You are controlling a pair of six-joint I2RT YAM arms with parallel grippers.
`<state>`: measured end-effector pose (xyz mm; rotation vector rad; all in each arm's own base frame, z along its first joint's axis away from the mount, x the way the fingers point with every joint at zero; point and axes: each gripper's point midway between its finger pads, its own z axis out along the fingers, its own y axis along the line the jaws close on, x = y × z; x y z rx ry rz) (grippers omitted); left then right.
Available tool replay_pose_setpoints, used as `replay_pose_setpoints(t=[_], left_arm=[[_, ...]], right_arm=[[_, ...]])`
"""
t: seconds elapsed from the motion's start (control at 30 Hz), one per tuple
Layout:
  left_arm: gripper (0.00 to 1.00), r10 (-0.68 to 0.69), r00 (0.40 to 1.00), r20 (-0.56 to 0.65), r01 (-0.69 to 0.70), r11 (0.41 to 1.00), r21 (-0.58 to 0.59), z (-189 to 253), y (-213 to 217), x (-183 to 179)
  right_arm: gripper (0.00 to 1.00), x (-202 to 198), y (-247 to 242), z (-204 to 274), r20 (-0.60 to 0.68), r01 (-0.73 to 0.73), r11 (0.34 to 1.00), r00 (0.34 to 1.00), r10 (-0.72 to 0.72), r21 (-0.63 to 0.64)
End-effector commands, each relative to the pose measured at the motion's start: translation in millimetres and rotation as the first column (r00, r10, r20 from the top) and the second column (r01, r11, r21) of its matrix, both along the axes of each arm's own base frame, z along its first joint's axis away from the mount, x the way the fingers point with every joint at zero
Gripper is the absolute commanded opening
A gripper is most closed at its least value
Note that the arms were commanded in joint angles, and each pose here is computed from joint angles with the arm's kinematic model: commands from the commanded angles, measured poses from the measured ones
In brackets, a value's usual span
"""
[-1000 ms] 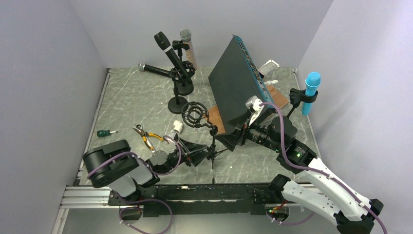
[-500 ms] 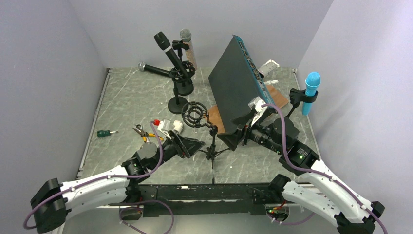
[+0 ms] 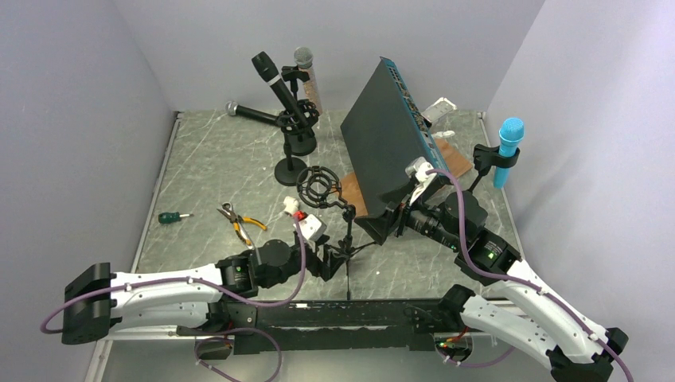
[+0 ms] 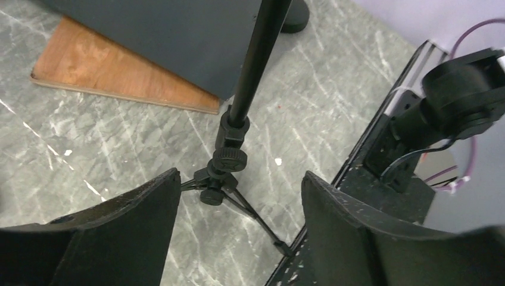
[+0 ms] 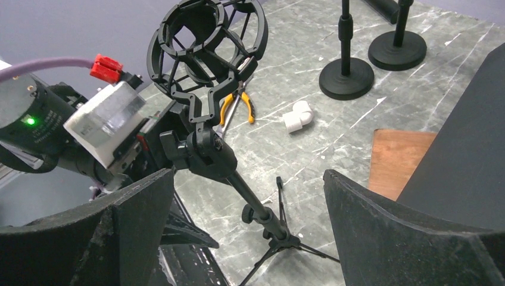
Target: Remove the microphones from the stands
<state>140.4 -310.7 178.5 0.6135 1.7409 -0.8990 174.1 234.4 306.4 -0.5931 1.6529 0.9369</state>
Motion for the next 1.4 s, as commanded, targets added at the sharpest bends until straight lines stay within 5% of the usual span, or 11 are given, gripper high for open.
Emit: replay_pose_setpoints(t=[0.0,0.73,0.87,1.07,1.37], left_arm=[[0.73,0.034,0.996,0.079,-0.033,0.999,-0.014,19,-8,11],[0.49,0.053,0.998,0.043,-0.052,0.998,-0.020,6,-23,16],[0.32,0.033,0.999,0.023,-0.033,0.999,-0.039,8,-25,12],[0.06,0.032,0.994,-0.105,-0.039,0.997,-0.066,-2,-24,4],[0.00,0.039,0.910,-0.414,-0.149,0.960,-0.237,-8,-8,8]], right_arm=[[0.98,0,-2,20,0.049,0.006,0.999,0.999,-0.008,0.041],[0.99,-4,-7,18,0.042,0.016,0.999,0.999,-0.018,0.044],[0.99,-4,-7,17,0.039,0.015,0.999,0.999,-0.017,0.043],[0.99,-4,-6,17,0.036,0.011,0.999,0.999,-0.012,0.043],[0.99,-5,-5,17,0.033,0.003,0.999,0.999,-0.005,0.046]])
